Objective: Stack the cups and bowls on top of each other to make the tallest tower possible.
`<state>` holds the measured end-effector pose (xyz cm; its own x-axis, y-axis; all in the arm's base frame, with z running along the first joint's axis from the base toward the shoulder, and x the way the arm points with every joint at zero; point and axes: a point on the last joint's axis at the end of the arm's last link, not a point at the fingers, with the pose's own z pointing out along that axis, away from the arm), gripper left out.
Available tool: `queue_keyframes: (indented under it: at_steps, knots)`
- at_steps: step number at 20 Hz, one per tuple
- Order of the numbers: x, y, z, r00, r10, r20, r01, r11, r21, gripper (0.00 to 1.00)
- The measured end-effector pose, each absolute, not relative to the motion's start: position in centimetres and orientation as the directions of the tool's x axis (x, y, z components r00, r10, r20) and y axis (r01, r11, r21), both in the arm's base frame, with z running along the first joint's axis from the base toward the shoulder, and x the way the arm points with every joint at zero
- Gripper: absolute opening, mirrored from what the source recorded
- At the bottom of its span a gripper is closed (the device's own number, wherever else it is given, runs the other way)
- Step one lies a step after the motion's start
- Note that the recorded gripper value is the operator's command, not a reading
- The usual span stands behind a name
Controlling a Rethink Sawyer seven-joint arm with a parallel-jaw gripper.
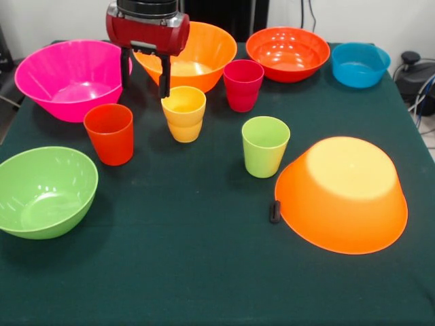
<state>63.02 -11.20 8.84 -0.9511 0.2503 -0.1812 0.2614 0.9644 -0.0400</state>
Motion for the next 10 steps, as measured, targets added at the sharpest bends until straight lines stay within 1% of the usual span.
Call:
queue_keyframes:
  at_steps: [10]
  knots:
    - [64.0, -11.8, 11.6, -0.942, 0.245, -0.231, 0.264, 0.963, -0.055, 1.00]
